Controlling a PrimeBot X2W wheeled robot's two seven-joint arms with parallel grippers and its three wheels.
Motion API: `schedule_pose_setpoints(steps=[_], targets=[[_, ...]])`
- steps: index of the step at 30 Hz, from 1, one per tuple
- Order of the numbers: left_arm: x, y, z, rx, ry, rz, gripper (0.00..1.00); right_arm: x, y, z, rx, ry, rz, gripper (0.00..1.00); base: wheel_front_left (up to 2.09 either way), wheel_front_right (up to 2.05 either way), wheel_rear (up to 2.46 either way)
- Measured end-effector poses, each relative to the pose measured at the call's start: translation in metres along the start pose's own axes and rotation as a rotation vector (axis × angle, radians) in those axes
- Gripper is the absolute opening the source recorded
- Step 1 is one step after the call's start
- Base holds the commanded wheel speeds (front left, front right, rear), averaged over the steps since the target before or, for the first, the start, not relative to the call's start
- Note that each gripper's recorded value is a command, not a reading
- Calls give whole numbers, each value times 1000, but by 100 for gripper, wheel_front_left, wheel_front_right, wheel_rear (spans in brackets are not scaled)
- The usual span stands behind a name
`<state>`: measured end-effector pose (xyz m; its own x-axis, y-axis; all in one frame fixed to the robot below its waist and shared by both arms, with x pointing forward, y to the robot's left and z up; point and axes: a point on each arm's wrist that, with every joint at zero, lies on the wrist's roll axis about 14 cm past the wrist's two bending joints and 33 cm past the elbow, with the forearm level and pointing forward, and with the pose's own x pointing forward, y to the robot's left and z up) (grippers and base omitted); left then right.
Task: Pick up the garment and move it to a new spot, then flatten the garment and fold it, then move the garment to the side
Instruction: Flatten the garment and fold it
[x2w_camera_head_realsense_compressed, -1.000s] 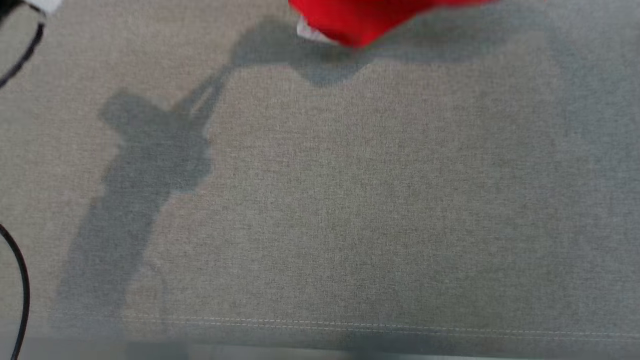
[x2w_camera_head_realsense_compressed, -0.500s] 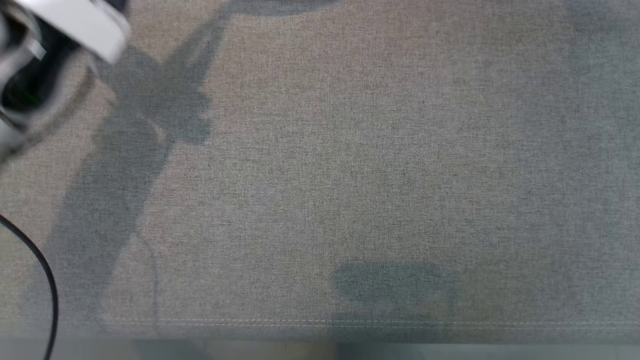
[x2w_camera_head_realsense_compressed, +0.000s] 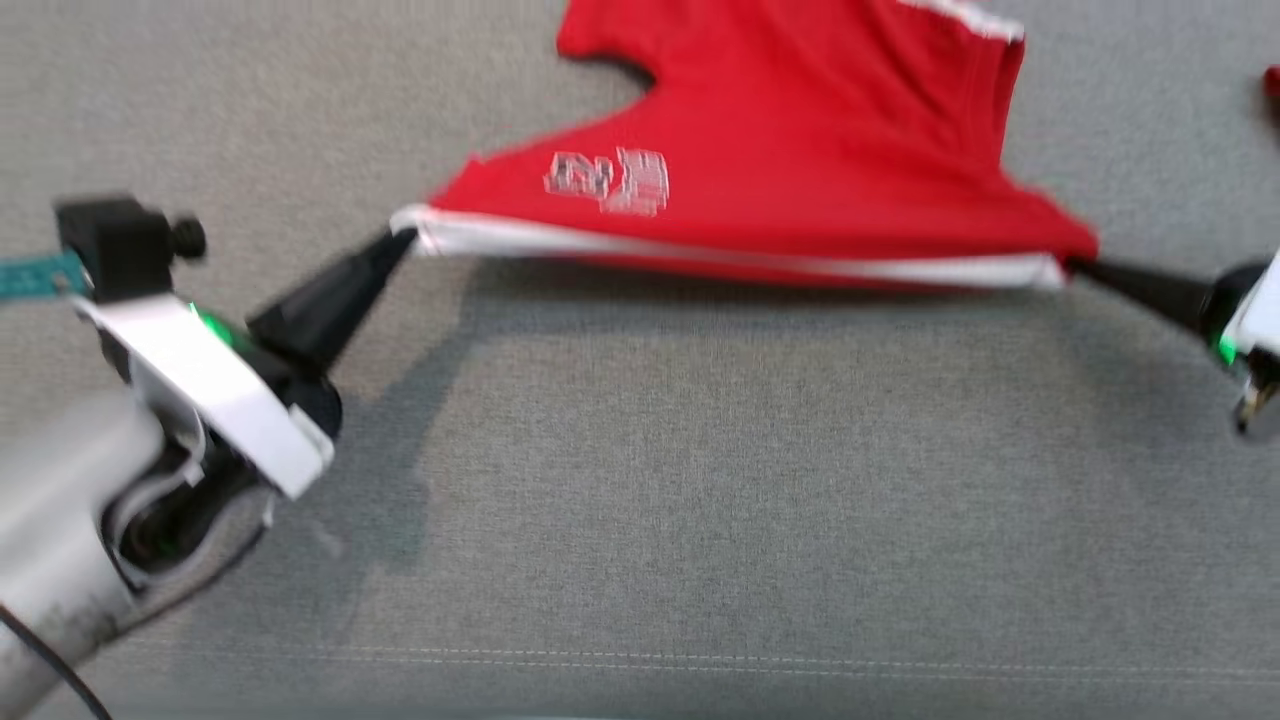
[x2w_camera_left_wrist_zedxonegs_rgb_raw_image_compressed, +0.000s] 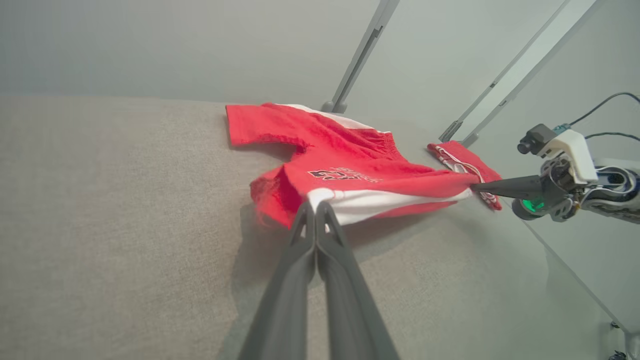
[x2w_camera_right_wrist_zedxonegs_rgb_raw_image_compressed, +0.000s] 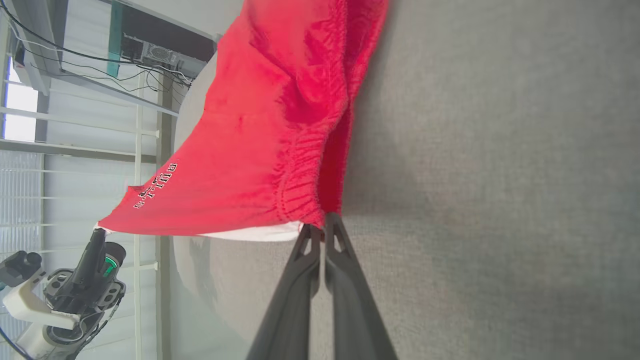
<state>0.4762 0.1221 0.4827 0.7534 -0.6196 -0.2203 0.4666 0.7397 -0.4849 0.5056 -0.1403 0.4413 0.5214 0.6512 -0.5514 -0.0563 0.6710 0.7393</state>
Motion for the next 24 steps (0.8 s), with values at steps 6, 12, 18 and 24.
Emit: schedule_pose_setpoints(steps=[6,12,18,24], targets=[[-34,-20,-29,-74,14,20,0,-27,0,-37,18,28,-22,0,0,0,0],[-63,-33,-56,-120,32,49,0,-46,3,-65,24,35,-31,0,0,0,0],[-81,-37,-80,-155,38,88,0,-58,10,-87,27,21,-19,0,0,0,0],[-89,-35,-99,-179,40,128,0,-63,9,-103,45,2,-19,0,0,0,0]])
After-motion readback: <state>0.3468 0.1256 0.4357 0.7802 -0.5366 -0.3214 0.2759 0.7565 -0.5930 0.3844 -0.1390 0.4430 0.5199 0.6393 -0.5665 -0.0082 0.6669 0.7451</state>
